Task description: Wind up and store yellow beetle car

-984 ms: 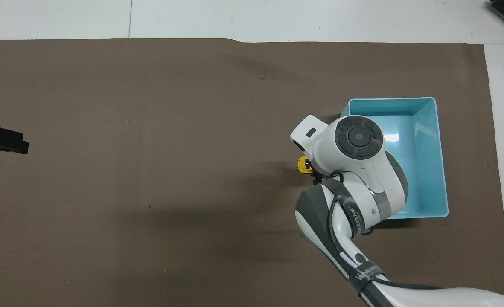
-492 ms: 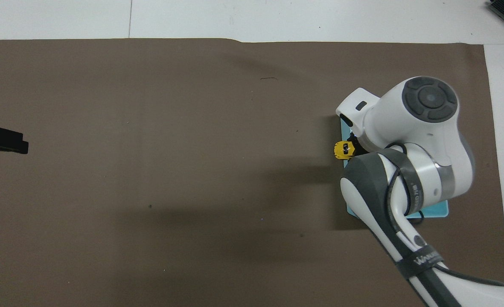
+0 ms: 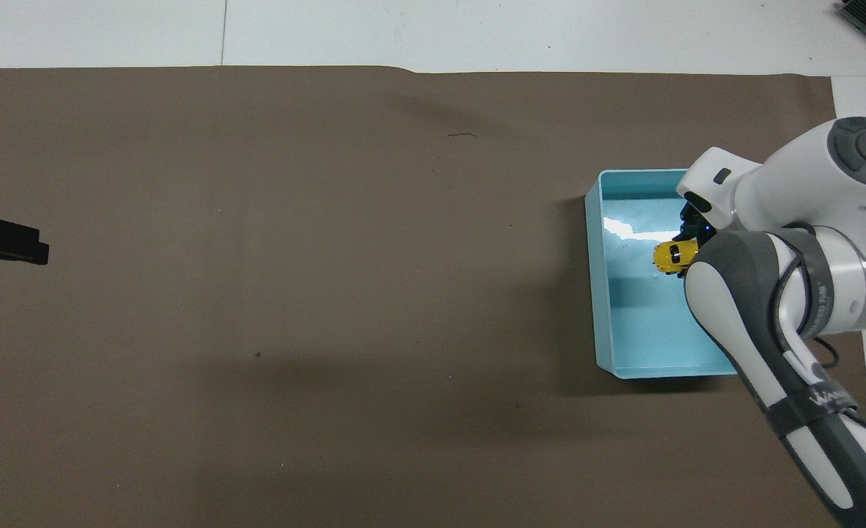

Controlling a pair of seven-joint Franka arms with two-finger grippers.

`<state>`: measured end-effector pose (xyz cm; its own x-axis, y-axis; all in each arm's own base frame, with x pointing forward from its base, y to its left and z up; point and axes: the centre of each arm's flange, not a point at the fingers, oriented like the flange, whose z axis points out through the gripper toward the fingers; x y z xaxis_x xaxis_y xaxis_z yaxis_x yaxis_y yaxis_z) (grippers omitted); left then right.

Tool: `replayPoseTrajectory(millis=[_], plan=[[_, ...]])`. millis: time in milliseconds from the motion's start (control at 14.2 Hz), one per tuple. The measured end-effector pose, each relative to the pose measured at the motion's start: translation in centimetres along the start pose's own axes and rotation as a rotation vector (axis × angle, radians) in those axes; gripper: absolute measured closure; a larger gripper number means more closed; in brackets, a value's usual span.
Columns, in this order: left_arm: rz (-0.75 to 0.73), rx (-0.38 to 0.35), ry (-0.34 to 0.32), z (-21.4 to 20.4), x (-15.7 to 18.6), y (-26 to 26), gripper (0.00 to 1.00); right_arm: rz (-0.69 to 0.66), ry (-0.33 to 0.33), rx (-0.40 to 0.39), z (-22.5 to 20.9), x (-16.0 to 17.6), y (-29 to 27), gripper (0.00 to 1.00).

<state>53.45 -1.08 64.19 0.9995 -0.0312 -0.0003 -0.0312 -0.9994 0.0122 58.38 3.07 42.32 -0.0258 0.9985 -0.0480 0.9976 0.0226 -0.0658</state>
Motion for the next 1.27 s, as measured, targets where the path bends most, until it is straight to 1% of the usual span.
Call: replayPoseTrajectory(millis=[492,844,1266], plan=[[0.000,0.000,0.000,0.0,0.0,0.0,0.00,0.008,0.006,-0.023,5.5,-0.6,-2.6,0.50],[0.000,0.000,0.000,0.0,0.0,0.0,0.00,0.004,0.011,-0.060,8.9,-0.3,-3.6,0.50],[0.000,0.000,0.000,0.0,0.0,0.0,0.00,0.003,0.013,-0.057,12.2,-0.3,-3.7,0.50]])
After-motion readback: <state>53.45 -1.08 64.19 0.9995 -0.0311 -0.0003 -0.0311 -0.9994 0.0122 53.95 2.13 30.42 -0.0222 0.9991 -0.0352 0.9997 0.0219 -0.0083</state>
